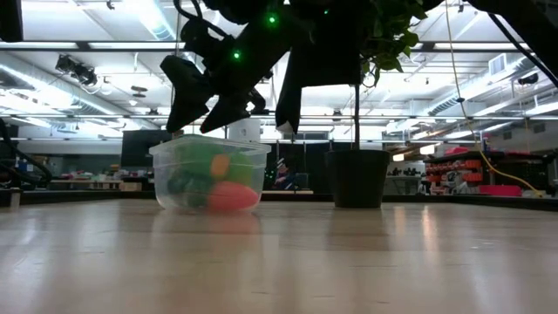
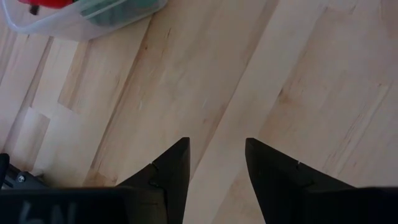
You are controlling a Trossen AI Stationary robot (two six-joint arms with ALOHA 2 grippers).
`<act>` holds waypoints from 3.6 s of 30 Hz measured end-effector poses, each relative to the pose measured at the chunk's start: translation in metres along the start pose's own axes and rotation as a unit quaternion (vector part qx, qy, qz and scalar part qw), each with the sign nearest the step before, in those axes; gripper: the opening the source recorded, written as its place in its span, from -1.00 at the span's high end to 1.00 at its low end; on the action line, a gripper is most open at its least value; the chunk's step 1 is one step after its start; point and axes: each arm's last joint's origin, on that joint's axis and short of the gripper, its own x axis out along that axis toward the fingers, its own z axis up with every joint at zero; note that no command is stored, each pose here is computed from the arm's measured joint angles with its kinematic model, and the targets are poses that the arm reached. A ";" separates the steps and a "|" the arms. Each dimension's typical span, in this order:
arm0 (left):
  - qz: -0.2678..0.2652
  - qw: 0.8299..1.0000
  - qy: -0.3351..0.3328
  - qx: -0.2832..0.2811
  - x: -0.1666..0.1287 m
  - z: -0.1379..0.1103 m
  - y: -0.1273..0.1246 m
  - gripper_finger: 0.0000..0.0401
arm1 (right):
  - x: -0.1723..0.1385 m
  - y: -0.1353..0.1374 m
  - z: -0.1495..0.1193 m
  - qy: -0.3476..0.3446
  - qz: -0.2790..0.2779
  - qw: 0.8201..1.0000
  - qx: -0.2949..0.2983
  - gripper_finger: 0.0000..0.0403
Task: Pick and placing Produce into tupperware
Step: Put the red apple into the transparent bin, then return to Home Position
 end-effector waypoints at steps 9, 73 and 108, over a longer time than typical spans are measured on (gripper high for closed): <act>0.000 1.000 0.000 0.000 0.000 0.000 0.000 0.19 | -0.008 0.007 0.013 -0.022 0.004 0.998 -0.052 -0.75; 0.011 1.000 0.004 -0.025 0.007 0.017 0.007 0.19 | -0.268 -0.094 -0.164 -0.339 0.355 0.771 0.406 0.02; 0.006 0.998 0.049 -0.045 0.014 0.028 0.013 0.19 | -0.285 -0.154 -0.208 -0.495 0.220 0.827 0.149 1.00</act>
